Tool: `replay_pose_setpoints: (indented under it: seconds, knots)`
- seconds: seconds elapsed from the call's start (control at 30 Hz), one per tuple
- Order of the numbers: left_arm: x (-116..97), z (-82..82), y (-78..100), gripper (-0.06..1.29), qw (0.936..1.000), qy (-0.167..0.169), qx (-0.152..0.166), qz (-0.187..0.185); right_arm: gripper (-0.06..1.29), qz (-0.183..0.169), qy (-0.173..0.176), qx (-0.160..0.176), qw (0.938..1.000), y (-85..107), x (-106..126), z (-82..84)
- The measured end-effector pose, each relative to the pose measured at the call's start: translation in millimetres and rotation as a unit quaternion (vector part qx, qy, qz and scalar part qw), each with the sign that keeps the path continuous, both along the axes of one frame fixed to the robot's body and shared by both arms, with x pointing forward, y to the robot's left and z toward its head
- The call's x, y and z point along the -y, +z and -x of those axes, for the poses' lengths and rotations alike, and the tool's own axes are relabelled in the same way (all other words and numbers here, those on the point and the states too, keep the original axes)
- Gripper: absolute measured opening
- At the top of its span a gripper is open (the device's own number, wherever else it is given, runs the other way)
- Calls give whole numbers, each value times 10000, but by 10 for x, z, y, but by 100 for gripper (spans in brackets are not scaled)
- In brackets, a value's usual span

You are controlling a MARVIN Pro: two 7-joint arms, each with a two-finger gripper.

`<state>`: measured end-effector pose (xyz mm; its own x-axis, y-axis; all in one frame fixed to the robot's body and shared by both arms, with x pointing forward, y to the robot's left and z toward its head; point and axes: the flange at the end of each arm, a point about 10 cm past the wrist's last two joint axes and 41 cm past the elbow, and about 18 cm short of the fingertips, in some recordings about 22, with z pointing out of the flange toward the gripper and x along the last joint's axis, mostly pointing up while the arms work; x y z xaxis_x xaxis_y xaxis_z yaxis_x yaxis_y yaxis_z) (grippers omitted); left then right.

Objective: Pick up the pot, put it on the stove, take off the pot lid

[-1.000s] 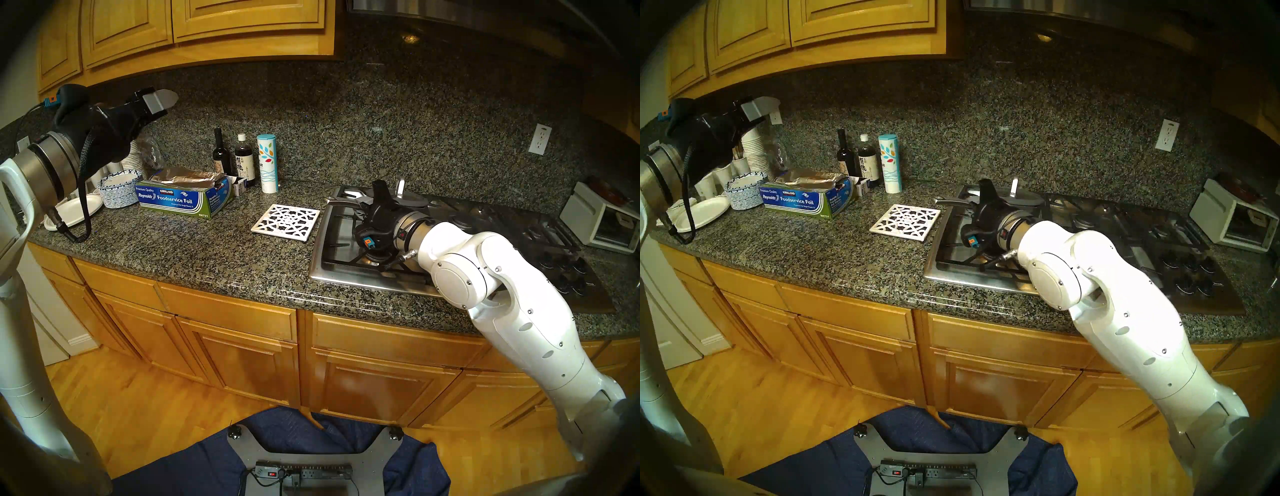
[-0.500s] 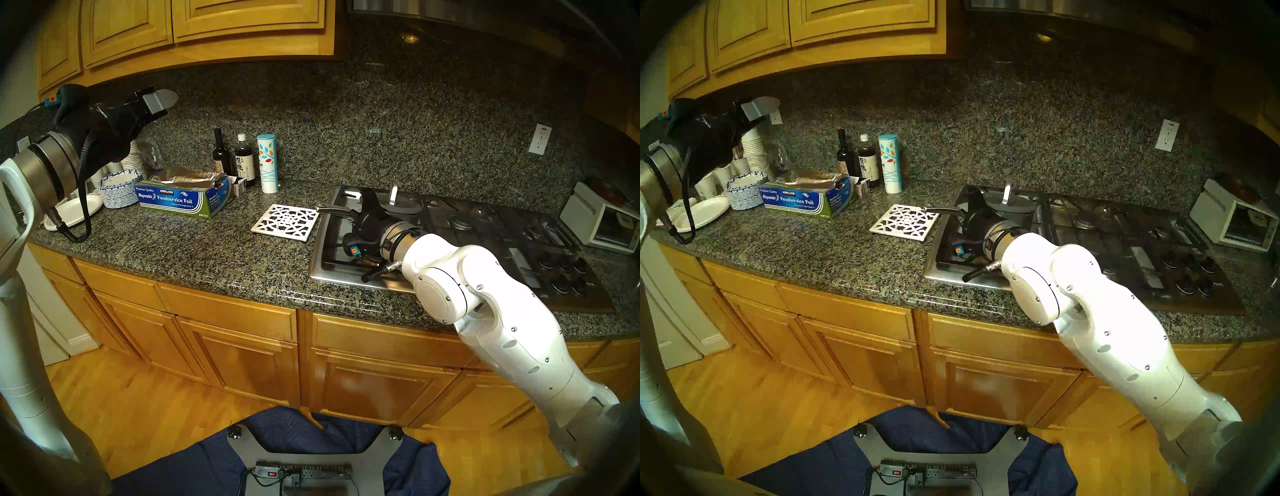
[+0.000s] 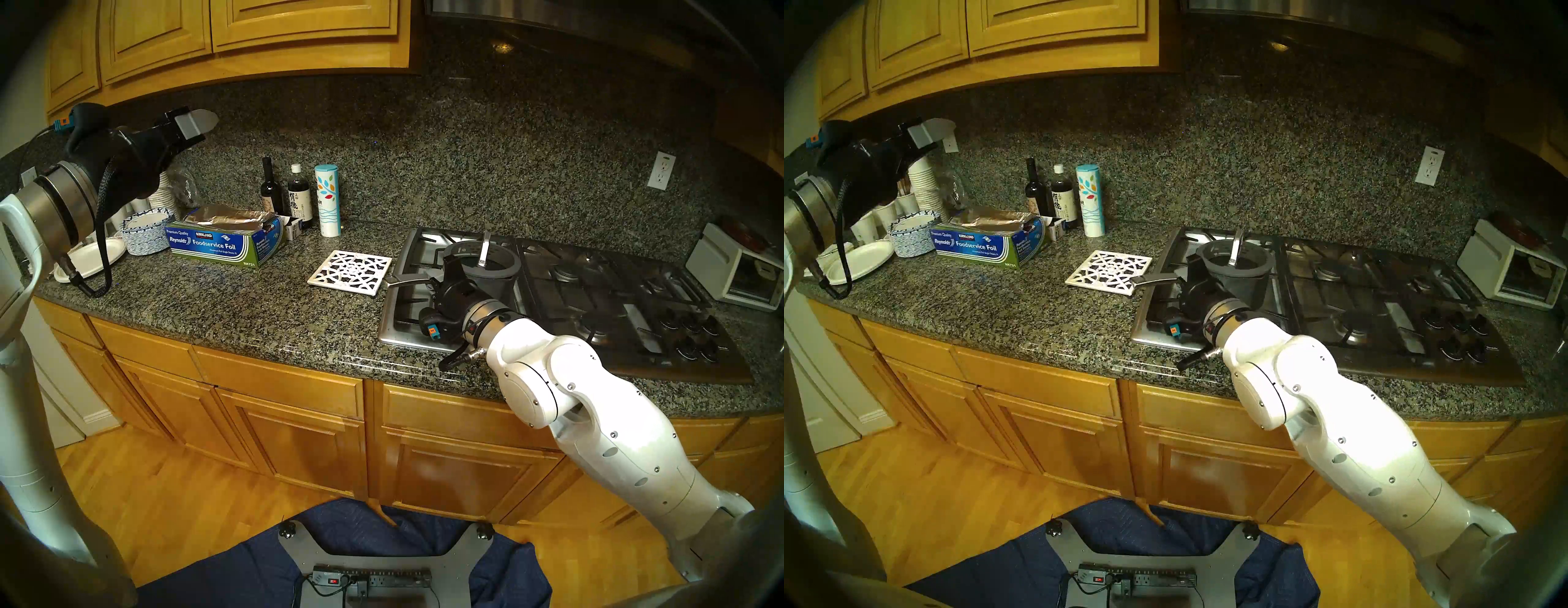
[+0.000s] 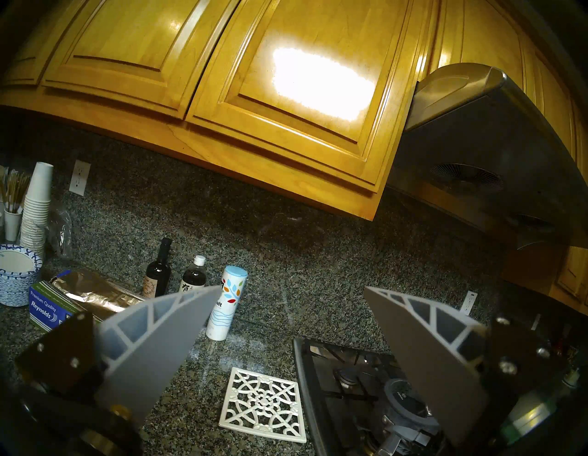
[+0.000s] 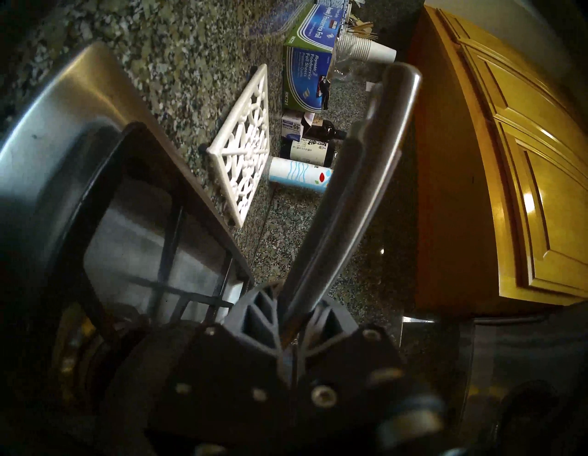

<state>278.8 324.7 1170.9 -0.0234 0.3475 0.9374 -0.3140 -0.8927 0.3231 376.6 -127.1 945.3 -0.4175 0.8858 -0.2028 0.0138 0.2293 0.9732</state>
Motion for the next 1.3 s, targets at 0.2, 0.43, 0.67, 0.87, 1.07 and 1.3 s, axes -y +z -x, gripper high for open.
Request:
replay_pose_setpoints:
  seconds: [0.2,0.43,0.67,0.87,1.07,1.3]
  knots:
    - [0,0,0,123,10000,0,0,0,-3,-102,32,159,9998,-72,7,-33]
    - [0,0,0,123,10000,0,0,0,-3,-155,98,256,9995,-119,7,-61]
    - [0,0,0,123,10000,1,1,0,-3,-211,166,296,9992,-147,-8,-76]
    - [0,0,0,123,10000,1,1,1,-3,-256,212,340,9989,-124,-22,-57]
    - [0,0,0,123,10000,1,2,1,40,-323,232,379,9985,-98,-32,-6]
    - [1,0,1,123,10000,0,3,1,122,-341,183,306,9988,-145,23,69]
